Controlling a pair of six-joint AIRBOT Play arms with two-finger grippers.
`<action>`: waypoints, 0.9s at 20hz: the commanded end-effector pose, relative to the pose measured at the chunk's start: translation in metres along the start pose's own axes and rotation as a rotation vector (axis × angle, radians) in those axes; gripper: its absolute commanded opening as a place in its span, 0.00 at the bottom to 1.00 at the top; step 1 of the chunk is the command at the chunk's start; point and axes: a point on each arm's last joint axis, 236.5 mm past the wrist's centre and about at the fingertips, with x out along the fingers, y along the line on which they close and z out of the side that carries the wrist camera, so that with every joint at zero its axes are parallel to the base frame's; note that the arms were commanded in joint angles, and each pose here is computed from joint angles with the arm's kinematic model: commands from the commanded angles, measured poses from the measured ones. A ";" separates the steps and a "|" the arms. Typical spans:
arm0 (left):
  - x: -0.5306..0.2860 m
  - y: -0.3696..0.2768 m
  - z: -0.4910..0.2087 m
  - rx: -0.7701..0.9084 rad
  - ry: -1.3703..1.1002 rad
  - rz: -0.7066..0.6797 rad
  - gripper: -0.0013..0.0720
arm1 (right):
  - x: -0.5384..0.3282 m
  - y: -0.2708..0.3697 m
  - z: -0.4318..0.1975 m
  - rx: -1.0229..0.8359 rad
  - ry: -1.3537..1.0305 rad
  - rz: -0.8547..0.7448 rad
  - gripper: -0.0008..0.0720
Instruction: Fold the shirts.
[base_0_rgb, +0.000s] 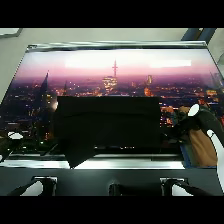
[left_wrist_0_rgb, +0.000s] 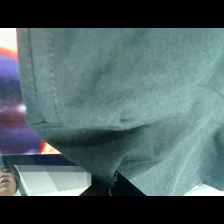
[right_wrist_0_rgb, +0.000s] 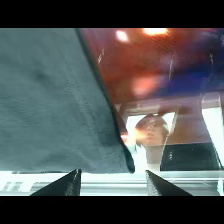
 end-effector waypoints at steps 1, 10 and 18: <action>0.001 0.001 0.001 0.003 -0.007 0.007 0.06 | 0.015 -0.004 -0.002 0.011 -0.019 0.003 0.73; -0.014 -0.008 0.021 0.058 -0.065 0.010 0.06 | 0.028 0.022 0.006 0.060 -0.071 0.134 0.07; -0.132 -0.109 0.141 0.271 -0.480 0.015 0.05 | -0.086 0.060 0.114 -0.017 -0.427 0.185 0.07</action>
